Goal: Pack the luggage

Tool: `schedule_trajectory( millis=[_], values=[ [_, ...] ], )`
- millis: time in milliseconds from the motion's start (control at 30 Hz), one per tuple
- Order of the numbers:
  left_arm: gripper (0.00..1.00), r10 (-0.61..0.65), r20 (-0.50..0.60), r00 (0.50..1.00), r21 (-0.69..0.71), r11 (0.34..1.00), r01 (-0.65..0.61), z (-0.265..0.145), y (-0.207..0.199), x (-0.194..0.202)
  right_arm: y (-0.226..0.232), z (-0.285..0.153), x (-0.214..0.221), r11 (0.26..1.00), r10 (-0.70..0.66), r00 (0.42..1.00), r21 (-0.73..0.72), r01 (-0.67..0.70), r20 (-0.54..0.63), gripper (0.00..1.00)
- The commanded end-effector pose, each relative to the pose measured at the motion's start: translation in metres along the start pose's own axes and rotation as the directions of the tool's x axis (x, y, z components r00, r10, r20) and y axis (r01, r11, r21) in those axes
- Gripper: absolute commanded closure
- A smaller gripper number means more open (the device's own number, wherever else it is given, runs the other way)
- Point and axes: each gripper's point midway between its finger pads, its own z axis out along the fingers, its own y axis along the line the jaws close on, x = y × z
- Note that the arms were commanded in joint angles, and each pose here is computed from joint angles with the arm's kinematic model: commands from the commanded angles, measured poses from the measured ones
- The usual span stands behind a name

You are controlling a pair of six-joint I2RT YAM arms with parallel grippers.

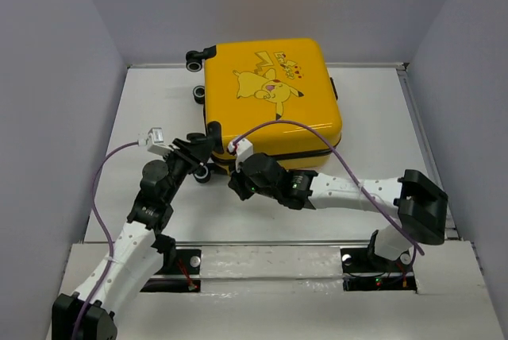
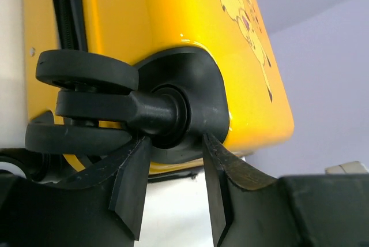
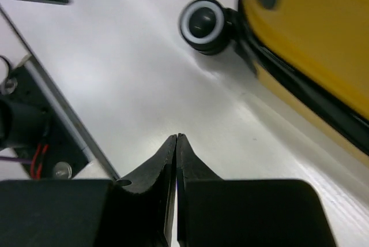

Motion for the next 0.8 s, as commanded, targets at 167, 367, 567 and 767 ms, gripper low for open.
schedule_trajectory(
  millis=[167,367,567,767],
  values=[
    [0.94,0.052,-0.214,0.976,0.21,0.978,-0.006,-0.018,-0.056,0.037,0.034,-0.013,-0.037,0.993,0.025,0.995,-0.12,-0.014,0.097,0.93],
    [0.94,0.102,-0.173,0.98,0.21,0.975,-0.064,-0.015,-0.074,0.021,0.036,-0.005,-0.036,0.997,0.043,0.995,-0.061,-0.037,0.088,0.93],
    [0.94,0.099,-0.178,0.979,0.197,0.978,-0.063,-0.017,-0.067,0.024,-0.046,-0.044,0.008,0.974,0.183,0.978,0.117,-0.194,0.098,0.85],
    [0.89,0.219,-0.066,0.974,0.074,0.974,-0.214,-0.018,-0.055,-0.007,-0.107,-0.058,0.028,0.948,0.214,0.97,0.215,-0.235,0.115,0.56]
  ],
)
